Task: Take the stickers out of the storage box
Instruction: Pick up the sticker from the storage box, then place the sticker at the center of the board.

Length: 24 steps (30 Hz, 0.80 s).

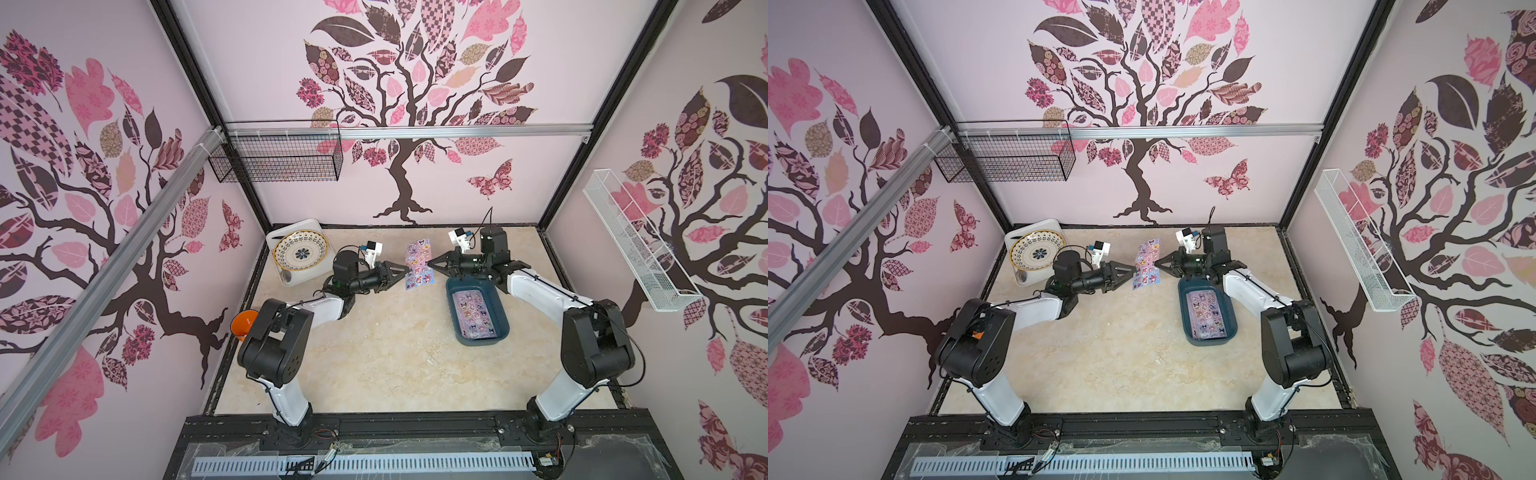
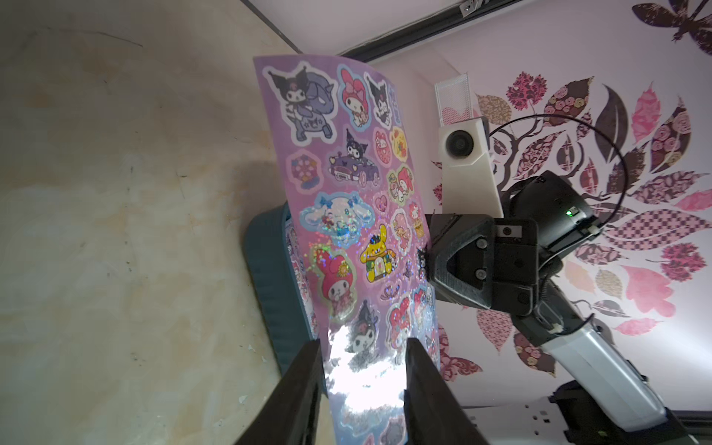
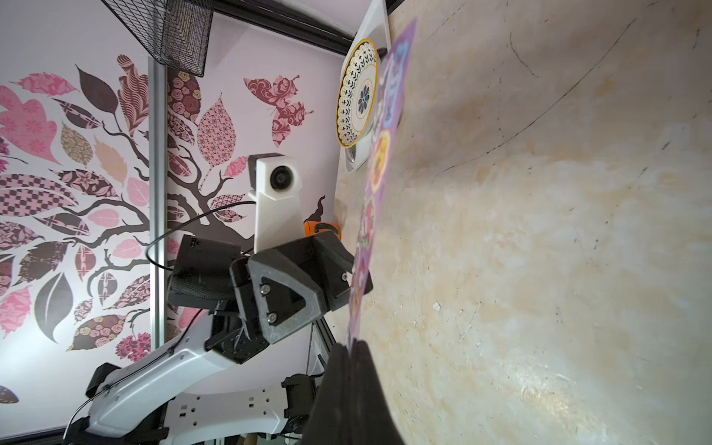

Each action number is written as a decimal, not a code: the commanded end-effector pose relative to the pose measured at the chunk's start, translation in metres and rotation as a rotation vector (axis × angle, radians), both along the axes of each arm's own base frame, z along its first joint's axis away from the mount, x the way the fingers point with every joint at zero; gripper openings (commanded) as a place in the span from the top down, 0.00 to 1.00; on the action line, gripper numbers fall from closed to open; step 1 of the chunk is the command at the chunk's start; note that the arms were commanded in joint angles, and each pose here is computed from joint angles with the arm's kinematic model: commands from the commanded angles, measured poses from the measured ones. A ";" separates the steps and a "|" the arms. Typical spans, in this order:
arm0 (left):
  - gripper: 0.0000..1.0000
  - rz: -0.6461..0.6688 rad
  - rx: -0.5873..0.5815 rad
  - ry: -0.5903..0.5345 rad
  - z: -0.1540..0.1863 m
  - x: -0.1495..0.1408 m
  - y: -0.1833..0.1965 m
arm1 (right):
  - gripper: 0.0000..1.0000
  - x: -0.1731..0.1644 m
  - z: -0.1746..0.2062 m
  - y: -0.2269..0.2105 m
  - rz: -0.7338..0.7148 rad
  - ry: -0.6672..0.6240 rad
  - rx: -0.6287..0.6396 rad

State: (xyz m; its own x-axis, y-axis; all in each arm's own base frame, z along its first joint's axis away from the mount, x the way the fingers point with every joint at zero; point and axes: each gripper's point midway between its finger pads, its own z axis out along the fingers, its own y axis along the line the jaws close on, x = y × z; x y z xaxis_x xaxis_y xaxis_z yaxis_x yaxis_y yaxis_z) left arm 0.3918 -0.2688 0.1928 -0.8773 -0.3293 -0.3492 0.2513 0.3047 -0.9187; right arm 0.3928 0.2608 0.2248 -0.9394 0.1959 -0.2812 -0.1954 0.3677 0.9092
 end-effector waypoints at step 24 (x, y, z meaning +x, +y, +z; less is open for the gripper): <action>0.49 0.430 0.449 0.005 -0.027 -0.041 0.142 | 1.00 0.090 -0.163 0.203 -0.027 0.154 -0.142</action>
State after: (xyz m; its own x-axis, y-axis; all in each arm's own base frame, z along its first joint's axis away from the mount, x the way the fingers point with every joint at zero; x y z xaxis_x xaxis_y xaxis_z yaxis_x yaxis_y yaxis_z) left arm 0.3526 -0.1257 0.1629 -0.6937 -0.5091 -0.5096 -0.0142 0.7170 -0.6970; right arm 0.4597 0.4788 0.0897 -0.9790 0.1086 -0.1726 -0.1100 0.4316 0.8953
